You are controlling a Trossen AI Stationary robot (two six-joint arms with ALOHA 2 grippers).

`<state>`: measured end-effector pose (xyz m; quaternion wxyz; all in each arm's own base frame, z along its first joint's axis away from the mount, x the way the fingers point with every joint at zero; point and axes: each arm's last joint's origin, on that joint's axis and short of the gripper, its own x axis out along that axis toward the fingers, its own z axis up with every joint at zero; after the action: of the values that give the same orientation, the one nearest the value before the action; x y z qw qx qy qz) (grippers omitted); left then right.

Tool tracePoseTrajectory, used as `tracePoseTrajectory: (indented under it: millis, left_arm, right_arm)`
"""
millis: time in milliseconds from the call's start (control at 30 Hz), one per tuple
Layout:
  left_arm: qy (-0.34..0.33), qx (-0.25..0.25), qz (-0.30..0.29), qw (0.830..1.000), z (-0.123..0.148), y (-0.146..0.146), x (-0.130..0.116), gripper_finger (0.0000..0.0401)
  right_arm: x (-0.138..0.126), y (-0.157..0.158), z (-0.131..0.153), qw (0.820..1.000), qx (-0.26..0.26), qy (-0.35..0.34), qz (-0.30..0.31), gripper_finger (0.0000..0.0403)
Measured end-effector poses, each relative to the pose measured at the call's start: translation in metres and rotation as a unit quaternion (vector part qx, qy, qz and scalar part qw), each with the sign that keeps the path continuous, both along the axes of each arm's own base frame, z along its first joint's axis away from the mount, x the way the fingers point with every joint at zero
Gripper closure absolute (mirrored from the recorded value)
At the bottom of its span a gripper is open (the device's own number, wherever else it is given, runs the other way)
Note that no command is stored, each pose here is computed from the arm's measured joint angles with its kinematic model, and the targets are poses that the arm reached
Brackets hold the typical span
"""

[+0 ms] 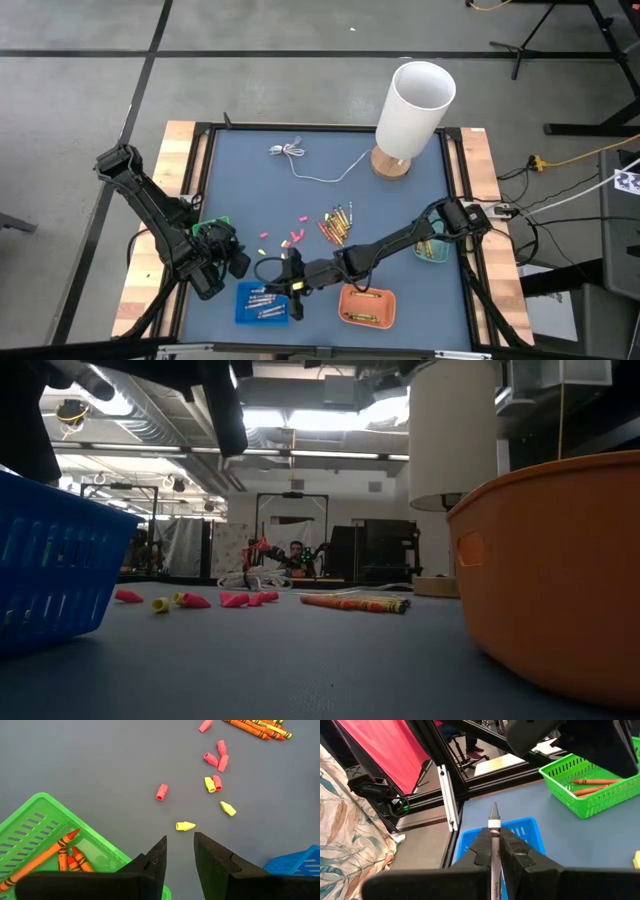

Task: Sort crayons
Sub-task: Put the gray crayon into the blue bin, then put the orange crayon into the green bin

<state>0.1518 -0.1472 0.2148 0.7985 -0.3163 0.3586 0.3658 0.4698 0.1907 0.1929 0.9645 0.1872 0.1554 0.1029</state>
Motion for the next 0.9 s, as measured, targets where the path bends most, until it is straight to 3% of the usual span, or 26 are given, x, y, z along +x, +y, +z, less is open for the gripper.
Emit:
tracePoseTrajectory:
  millis: [133, 400, 533, 700, 900]
  left_arm:
    - [0.000, 0.000, 0.000, 1.000, 0.000, 0.000, 0.000, 0.0319]
    - [0.000, 0.000, 0.000, 1.000, 0.000, 0.000, 0.000, 0.0319]
    - [-0.002, 0.005, -0.003, 1.000, 0.000, 0.000, 0.000, 0.0319]
    - [-0.047, 0.061, -0.055, 0.996, 0.003, -0.002, 0.008, 0.0319]
    - [-0.080, 0.122, -0.130, 0.981, 0.010, -0.001, 0.034, 0.0319]
  right_arm:
    - [0.000, 0.000, -0.001, 1.000, -0.003, 0.006, 0.000, 0.0377]
    - [0.000, 0.000, -0.002, 1.000, -0.004, 0.009, 0.000, 0.0287]
    - [-0.001, 0.000, -0.002, 1.000, -0.005, 0.012, 0.000, 0.0264]
    - [-0.007, -0.010, 0.007, 0.997, -0.024, 0.066, 0.041, 0.0261]
    - [-0.032, -0.030, 0.048, 0.988, -0.084, 0.125, 0.034, 0.0260]
